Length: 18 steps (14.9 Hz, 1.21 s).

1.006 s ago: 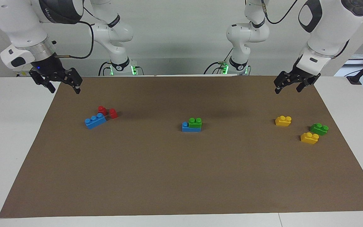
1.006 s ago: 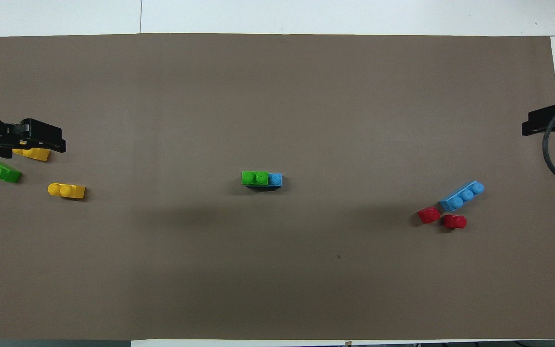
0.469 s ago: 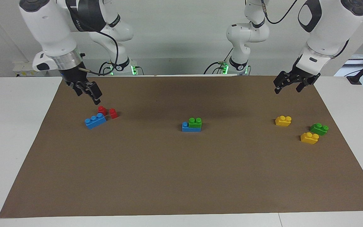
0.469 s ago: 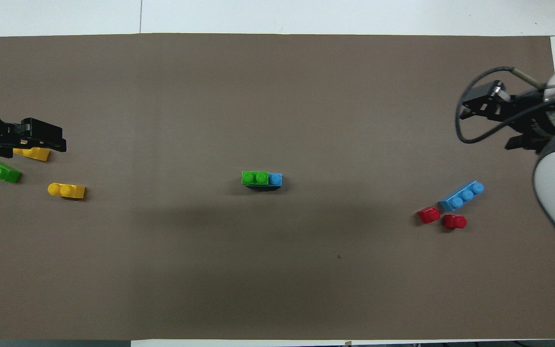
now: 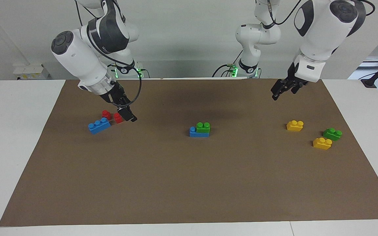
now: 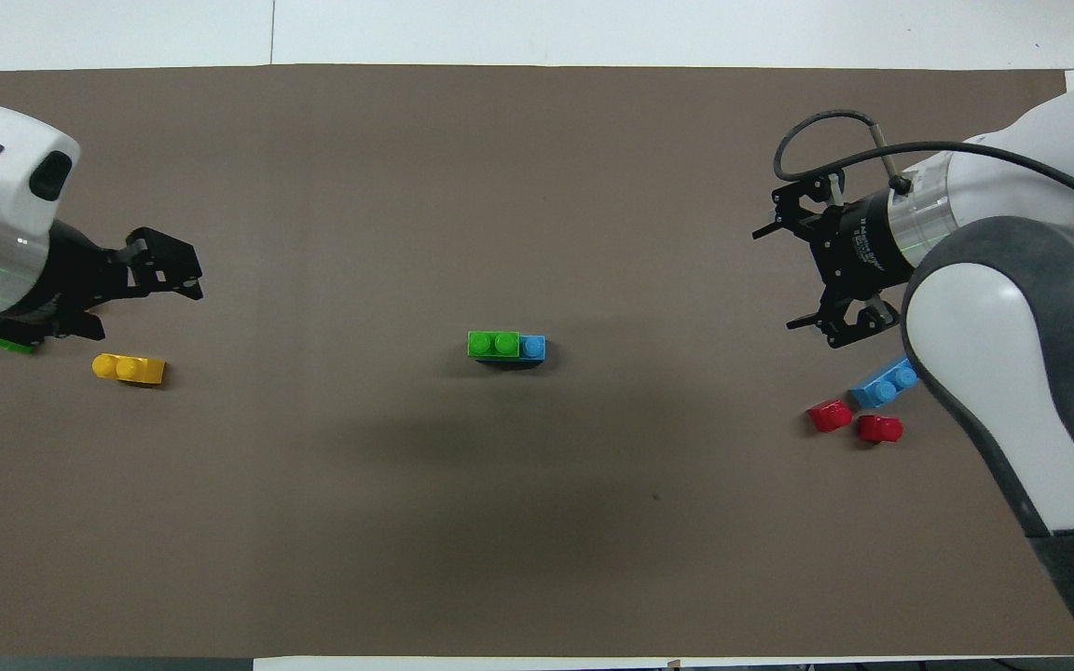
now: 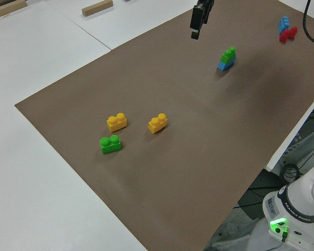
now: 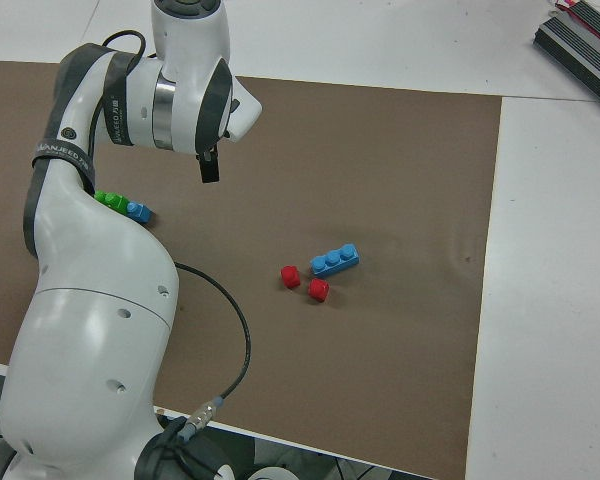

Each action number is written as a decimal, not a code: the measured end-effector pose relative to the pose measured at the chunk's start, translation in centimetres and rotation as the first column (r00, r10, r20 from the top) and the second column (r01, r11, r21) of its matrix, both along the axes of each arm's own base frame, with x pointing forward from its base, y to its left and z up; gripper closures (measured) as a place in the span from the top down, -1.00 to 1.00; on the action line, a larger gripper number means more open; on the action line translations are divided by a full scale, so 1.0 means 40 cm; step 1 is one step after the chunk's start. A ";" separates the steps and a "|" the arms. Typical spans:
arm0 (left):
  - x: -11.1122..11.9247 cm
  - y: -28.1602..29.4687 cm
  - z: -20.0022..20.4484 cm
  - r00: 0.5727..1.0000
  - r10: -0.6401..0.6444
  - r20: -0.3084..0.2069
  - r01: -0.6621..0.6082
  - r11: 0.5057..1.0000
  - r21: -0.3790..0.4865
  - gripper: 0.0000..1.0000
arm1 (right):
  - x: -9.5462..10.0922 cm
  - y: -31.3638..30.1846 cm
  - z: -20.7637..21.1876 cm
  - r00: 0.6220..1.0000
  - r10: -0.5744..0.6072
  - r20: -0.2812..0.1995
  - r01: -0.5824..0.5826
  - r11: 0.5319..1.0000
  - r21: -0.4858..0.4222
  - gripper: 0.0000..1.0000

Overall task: Remove green block with left arm and hold with right
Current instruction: 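Move the left gripper and the right gripper toward the green-blue brick pair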

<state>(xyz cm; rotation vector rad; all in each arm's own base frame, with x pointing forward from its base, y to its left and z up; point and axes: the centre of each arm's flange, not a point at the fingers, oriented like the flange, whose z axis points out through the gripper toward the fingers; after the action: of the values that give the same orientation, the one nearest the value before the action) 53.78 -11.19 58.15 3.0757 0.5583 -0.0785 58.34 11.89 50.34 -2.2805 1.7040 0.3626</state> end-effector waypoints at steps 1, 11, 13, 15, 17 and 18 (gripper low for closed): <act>-0.016 -0.037 -0.011 0.998 0.061 -0.001 -0.061 0.998 0.004 1.00 | -0.005 0.021 -0.032 0.998 -0.051 -0.022 0.052 0.998 0.019 1.00; -0.168 -0.318 -0.125 0.709 0.704 0.038 -0.703 0.710 -0.042 1.00 | -0.072 0.295 -0.249 0.982 -0.186 -0.014 0.187 0.979 0.082 1.00; -0.193 -0.370 -0.155 0.661 0.749 0.035 -0.747 0.662 -0.055 1.00 | -0.095 0.343 -0.291 0.976 -0.219 -0.003 0.218 0.970 0.105 1.00; -0.212 -0.427 -0.201 0.597 0.801 0.027 -0.799 0.598 -0.070 1.00 | -0.111 0.376 -0.334 0.974 -0.227 -0.004 0.226 0.968 0.105 1.00; -0.211 -0.472 -0.251 0.535 0.844 0.018 -0.841 0.535 -0.081 1.00 | -0.115 0.393 -0.376 0.973 -0.230 -0.005 0.230 0.969 0.092 1.00; -0.206 -0.491 -0.277 0.505 0.863 0.013 -0.860 0.504 -0.083 1.00 | -0.116 0.404 -0.397 0.971 -0.238 -0.007 0.238 0.967 0.091 1.00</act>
<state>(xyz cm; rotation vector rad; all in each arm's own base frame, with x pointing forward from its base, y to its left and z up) 45.52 -30.85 47.05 2.3188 1.9496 0.0057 53.68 28.03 34.46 -1.9827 1.8923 0.3753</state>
